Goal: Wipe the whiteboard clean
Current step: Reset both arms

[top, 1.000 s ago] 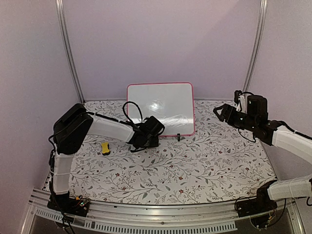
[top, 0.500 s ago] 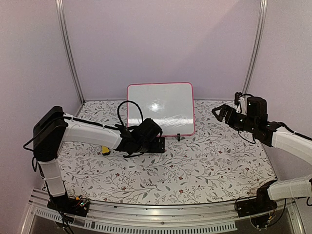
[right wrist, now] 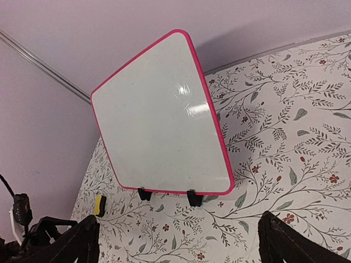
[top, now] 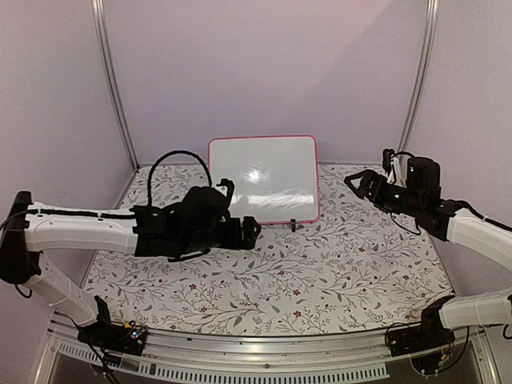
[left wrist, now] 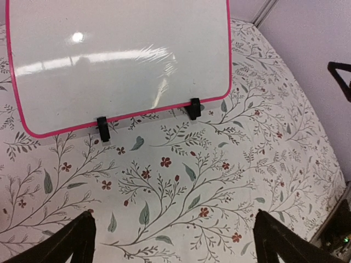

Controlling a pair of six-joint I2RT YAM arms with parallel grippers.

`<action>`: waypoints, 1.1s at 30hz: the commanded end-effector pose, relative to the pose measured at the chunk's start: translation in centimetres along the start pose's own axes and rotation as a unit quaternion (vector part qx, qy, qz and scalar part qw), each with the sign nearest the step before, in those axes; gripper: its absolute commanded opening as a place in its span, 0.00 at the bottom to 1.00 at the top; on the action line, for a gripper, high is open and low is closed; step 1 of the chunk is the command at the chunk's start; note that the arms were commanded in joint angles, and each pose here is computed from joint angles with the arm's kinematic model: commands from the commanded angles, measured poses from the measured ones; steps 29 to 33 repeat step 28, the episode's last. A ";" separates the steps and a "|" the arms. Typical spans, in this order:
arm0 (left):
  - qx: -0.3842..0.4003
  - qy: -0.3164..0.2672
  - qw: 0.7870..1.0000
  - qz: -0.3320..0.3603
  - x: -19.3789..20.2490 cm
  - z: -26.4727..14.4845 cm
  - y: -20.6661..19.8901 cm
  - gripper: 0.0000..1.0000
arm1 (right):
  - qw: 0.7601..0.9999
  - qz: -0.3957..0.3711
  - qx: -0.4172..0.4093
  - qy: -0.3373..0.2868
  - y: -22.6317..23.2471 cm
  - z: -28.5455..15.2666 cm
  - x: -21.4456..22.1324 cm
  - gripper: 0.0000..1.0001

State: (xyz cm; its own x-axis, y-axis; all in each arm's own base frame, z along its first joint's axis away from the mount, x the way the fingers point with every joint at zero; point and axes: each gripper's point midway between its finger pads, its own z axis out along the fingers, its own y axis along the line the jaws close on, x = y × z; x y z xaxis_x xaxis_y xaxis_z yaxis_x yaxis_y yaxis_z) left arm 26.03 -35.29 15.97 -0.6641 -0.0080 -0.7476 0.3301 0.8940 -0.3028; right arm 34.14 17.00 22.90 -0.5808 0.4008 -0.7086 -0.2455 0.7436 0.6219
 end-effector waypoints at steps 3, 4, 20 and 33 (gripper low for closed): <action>0.043 -0.075 0.995 -0.039 -2.3 -7.7 2.5 1.00 | 0.997 -0.030 -0.063 -0.015 3.1 -1.6 -1.3 0.99; 0.046 -0.086 0.994 -0.048 -2.4 -8.8 3.3 1.00 | 0.997 -0.034 -0.066 -0.022 3.3 -2.0 -1.5 0.99; 0.042 -0.112 0.991 -0.062 -2.9 -12.2 5.7 1.00 | 0.996 -0.042 -0.058 -0.051 3.4 -3.7 -2.2 0.99; 0.033 -0.099 0.994 -0.042 -2.7 -11.0 5.1 1.00 | 0.996 -0.038 -0.031 -0.080 2.6 -4.4 -3.1 0.99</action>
